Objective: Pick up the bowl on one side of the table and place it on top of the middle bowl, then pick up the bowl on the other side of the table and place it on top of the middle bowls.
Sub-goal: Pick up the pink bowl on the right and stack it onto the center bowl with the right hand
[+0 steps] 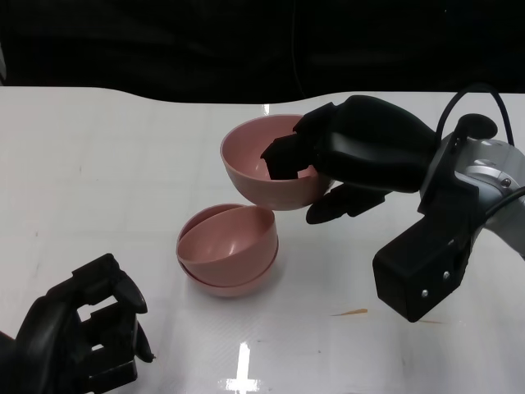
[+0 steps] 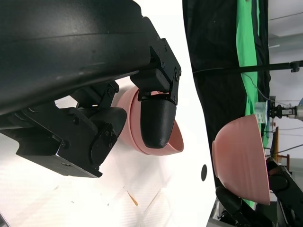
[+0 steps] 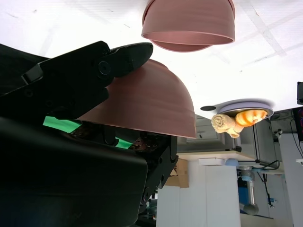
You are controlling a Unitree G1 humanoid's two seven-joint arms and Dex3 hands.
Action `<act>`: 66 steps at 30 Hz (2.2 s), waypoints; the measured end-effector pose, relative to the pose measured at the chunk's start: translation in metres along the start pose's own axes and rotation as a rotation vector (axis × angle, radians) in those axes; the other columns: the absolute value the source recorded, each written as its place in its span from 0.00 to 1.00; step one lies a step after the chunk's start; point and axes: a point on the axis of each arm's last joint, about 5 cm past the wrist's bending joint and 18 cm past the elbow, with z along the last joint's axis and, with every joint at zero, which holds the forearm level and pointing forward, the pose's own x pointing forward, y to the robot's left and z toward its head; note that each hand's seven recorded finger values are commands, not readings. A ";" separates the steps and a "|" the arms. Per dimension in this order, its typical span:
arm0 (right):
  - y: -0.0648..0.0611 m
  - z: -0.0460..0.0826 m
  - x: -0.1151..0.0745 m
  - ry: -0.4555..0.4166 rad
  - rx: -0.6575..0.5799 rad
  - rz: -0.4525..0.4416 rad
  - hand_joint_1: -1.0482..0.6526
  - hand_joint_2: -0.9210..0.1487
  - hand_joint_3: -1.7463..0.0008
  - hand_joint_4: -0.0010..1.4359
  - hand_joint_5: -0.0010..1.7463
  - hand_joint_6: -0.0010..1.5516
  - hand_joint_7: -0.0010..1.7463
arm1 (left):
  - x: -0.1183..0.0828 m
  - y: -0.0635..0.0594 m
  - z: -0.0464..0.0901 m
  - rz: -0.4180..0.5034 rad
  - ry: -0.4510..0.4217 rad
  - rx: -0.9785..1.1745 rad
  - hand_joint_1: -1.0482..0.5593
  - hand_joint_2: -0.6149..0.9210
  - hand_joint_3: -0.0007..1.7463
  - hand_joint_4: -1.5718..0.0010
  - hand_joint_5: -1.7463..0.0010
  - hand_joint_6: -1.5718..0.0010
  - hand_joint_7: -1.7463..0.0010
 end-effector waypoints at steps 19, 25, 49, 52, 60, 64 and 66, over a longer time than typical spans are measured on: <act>0.034 0.031 0.042 -0.119 -0.006 0.173 0.51 0.09 0.96 0.61 0.84 0.55 0.52 | 0.002 -0.009 -0.002 0.005 0.010 0.014 0.75 0.77 0.81 0.50 0.00 0.57 0.00; 0.038 0.028 0.042 -0.107 -0.002 0.176 0.50 0.06 0.96 0.62 0.85 0.53 0.59 | 0.001 -0.008 -0.002 0.011 0.012 0.018 0.76 0.78 0.81 0.50 0.00 0.58 0.00; 0.044 0.023 0.041 -0.094 -0.015 0.182 0.51 0.06 0.99 0.58 0.94 0.49 0.70 | 0.001 -0.009 -0.001 0.014 0.016 0.010 0.75 0.79 0.79 0.51 0.00 0.59 0.00; 0.044 0.022 0.041 -0.089 -0.018 0.179 0.51 0.06 0.99 0.57 0.91 0.51 0.62 | 0.001 -0.009 -0.001 0.015 0.018 0.008 0.75 0.80 0.78 0.51 0.00 0.59 0.00; 0.045 0.019 0.041 -0.078 -0.033 0.170 0.51 0.06 1.00 0.62 0.80 0.57 0.47 | 0.001 -0.009 -0.005 0.019 0.025 0.004 0.75 0.81 0.77 0.51 0.00 0.58 0.00; 0.048 0.018 0.042 -0.071 -0.047 0.145 0.50 0.05 0.99 0.63 0.80 0.58 0.46 | 0.001 -0.009 -0.005 0.019 0.023 0.004 0.75 0.81 0.76 0.51 0.00 0.59 0.00; 0.051 0.018 0.043 -0.067 -0.054 0.134 0.50 0.05 0.99 0.63 0.80 0.58 0.44 | 0.001 -0.009 -0.006 0.019 0.023 0.004 0.75 0.81 0.75 0.51 0.00 0.59 0.00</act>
